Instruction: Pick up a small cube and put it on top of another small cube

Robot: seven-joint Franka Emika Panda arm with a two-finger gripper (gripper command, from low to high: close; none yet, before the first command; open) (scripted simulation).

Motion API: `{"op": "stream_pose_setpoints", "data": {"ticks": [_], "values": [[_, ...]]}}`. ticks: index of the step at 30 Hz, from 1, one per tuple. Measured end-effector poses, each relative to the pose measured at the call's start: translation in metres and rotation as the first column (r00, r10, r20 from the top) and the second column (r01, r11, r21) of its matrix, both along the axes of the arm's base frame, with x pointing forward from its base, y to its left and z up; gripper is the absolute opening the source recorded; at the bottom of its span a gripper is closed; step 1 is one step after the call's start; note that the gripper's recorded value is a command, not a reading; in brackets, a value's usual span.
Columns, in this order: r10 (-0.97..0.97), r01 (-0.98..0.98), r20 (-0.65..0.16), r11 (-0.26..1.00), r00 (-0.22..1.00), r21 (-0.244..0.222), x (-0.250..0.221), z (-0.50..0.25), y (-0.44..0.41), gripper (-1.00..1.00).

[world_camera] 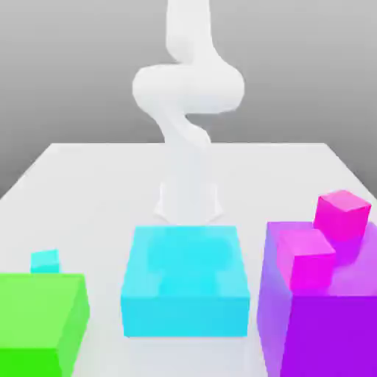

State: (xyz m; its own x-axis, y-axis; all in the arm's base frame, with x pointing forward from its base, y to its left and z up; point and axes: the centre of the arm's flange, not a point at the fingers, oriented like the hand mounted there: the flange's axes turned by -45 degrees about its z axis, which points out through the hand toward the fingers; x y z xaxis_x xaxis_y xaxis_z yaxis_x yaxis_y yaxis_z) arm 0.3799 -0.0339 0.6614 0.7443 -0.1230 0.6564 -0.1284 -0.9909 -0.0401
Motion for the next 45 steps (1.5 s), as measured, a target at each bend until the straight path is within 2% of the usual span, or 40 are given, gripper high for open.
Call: {"op": "stream_pose_setpoints", "data": {"ticks": [5,10,15,21,27,28,35,42,45], "values": [[-0.243,0.257,-0.17,0.964,0.955,0.064,0.038,-0.113,-0.083,0.0],[-0.446,0.5,-0.332,0.86,0.831,0.097,0.029,-0.227,-0.163,0.0],[-0.593,0.715,-0.486,0.692,0.642,0.099,-0.019,-0.338,-0.226,0.0],[-0.675,0.9,-0.64,0.431,0.368,0.063,-0.11,-0.454,-0.264,0.0],[-0.674,0.911,-0.655,0.41,0.342,0.054,-0.118,-0.52,-0.263,0.0],[-0.674,0.911,-0.655,0.409,0.341,0.054,-0.119,-0.526,-0.263,-1.0],[-0.674,0.911,-0.655,0.409,0.342,0.054,-0.118,-0.526,-0.263,-1.0],[-0.684,0.907,-0.637,0.416,0.355,0.058,-0.115,-0.46,-0.272,-1.0],[-0.654,0.842,-0.595,0.534,0.467,0.074,-0.047,-0.411,-0.251,-1.0]]}}
